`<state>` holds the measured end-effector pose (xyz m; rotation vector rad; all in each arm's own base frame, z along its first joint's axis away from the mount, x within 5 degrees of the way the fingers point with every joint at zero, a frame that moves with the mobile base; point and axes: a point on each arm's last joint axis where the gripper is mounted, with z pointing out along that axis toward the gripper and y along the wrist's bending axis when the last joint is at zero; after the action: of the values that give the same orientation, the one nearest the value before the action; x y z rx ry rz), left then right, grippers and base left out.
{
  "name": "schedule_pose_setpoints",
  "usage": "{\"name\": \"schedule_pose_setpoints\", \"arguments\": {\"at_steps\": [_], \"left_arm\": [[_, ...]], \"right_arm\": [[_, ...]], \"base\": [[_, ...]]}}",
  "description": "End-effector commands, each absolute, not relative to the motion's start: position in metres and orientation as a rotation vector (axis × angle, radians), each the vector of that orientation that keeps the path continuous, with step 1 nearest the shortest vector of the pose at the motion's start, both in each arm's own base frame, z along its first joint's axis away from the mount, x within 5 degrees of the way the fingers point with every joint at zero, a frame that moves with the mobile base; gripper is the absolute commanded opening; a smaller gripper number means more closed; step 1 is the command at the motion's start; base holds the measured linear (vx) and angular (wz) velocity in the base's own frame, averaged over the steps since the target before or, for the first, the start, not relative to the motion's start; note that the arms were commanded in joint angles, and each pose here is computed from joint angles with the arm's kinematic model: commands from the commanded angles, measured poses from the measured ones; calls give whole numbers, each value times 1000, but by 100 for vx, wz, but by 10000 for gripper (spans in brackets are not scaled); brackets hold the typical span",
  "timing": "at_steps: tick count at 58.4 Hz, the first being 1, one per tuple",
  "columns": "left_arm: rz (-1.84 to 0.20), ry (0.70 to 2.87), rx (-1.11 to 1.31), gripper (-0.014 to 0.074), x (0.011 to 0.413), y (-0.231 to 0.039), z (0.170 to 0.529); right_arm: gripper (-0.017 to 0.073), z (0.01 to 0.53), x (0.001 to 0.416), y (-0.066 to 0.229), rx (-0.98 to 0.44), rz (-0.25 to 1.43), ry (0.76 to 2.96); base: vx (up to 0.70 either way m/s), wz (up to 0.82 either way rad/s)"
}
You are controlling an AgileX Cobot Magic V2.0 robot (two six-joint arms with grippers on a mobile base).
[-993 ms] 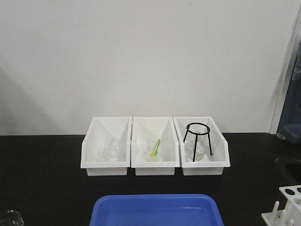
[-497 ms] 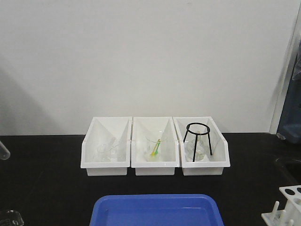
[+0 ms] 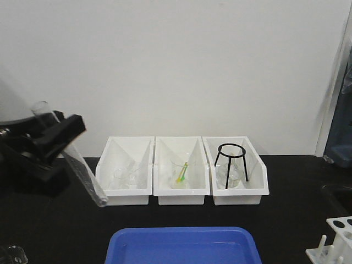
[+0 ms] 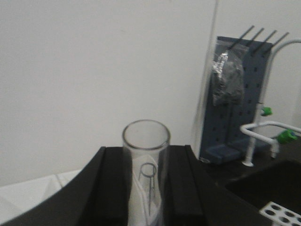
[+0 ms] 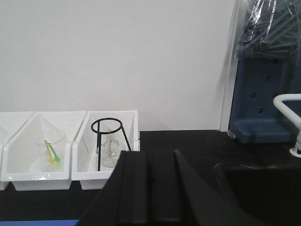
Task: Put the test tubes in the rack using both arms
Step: 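Carry the held test tube with the left gripper toward the right gripper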
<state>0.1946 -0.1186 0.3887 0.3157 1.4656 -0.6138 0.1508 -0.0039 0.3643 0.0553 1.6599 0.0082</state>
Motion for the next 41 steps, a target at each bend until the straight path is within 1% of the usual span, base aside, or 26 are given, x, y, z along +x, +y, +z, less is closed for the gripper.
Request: {"name": "schedule_pose_setpoints", "arguments": {"at_steps": [1,8,12,19,25,30,35,41], "left_arm": [[-716,1378,359,-20,190,-137,400],[-775,1408,429,-20,191,-161,387],[-801,1408,461,-20,192,-172,382],[-844,1410,468,-20,193,-181,377],[-883,1437,445,-20,195,-183,374],[-870,1434,485,-20,194,-184,373],[-867,1433,521,-20,192,-186,372],[-901,1448,535,-20,191,-188,371]], "right_arm": [[-4,382,150,-3,64,28,1562],[-4,376,153,-3,53,21,1618],[-4,370,156,1,-2,9,1669],[-4,362,162,23,-197,52,1726],[-4,354,167,55,-431,125,1728],[-4,348,169,79,-585,182,1708],[-4,342,172,98,-653,243,1702],[-4,336,177,113,-685,280,1695]], "base": [[0,0],[0,0],[0,0],[0,0],[0,0],[0,0],[0,0],[0,0]]}}
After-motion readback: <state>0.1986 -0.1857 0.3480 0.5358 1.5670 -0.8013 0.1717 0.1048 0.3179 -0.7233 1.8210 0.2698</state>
